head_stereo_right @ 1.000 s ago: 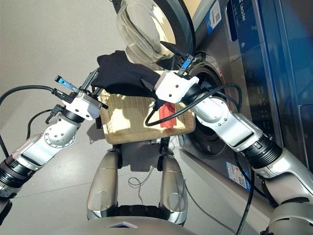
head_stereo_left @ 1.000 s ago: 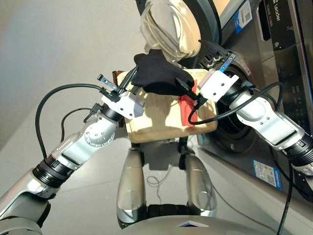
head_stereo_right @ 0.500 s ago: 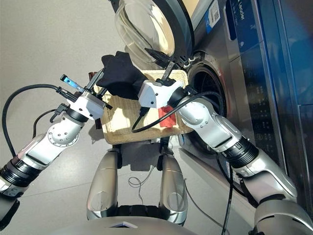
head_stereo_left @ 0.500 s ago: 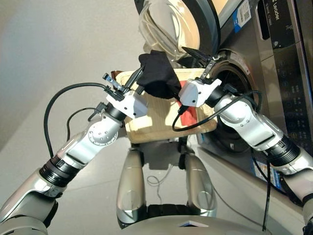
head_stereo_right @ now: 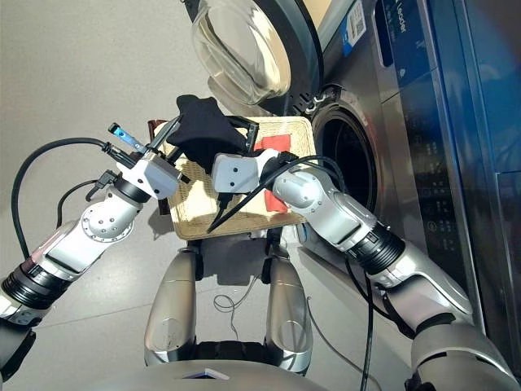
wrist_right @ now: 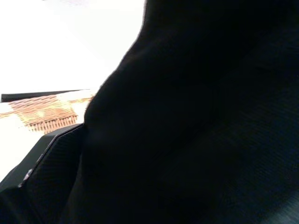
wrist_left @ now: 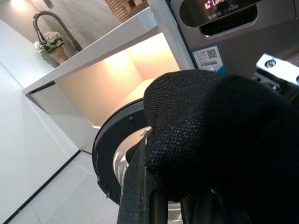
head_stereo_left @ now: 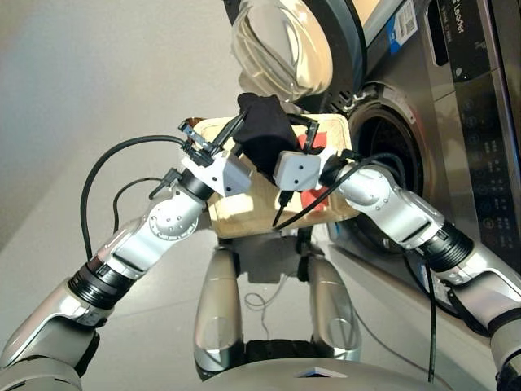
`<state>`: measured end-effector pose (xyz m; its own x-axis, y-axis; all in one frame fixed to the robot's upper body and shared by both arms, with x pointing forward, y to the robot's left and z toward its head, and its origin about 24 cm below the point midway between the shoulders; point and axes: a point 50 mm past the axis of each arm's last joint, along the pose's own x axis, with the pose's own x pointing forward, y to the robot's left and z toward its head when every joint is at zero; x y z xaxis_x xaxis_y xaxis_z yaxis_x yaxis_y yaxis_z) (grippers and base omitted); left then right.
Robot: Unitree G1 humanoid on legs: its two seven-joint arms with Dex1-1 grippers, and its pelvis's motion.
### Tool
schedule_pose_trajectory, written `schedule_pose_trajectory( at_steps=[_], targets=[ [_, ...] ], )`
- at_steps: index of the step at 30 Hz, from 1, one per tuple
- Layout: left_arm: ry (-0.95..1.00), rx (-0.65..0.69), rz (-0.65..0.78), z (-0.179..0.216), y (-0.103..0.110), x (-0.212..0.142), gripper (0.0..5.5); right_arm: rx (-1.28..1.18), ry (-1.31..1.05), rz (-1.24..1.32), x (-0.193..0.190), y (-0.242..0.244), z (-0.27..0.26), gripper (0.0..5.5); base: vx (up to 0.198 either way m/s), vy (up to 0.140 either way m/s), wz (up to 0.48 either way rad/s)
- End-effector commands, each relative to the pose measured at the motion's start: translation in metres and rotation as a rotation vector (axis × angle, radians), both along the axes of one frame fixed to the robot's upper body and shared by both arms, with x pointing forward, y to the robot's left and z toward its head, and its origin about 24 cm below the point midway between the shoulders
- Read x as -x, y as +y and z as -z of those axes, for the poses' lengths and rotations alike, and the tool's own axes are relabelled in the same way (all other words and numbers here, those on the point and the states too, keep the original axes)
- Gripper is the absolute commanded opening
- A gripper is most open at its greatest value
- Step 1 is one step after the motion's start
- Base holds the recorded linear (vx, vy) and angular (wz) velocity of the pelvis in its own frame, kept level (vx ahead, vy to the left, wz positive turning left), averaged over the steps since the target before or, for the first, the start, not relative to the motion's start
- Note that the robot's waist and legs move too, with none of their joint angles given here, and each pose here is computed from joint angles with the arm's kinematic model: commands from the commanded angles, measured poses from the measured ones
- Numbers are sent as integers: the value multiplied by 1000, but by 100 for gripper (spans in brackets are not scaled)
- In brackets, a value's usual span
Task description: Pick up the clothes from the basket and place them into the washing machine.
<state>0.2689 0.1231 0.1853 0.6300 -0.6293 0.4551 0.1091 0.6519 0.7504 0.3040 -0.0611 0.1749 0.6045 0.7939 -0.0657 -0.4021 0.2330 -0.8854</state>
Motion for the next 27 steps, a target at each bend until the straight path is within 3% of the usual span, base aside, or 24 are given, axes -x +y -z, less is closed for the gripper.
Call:
schedule_pose_trajectory(
  at_steps=[1, 15, 16, 17, 27],
  targets=[
    [-257, 95, 236, -49, -33, 31, 0, -15, -82, -149, 13, 26, -30, 550, 0, 0, 0],
    [-308, 94, 263, -58, -38, 35, 0, -15, -85, -211, 16, 47, -33, 550, 0, 0, 0],
    [-306, 98, 261, -57, -38, 35, 0, -27, -95, -204, 15, 46, -34, 449, 0, 0, 0],
    [-302, 104, 257, -57, -38, 35, 0, -35, -101, -198, 15, 45, -34, 11, 0, 0, 0],
    [-283, 143, 171, -49, -25, 32, 0, -253, -204, 11, 9, -2, -31, 0, 0, 0, 0]
  ],
)
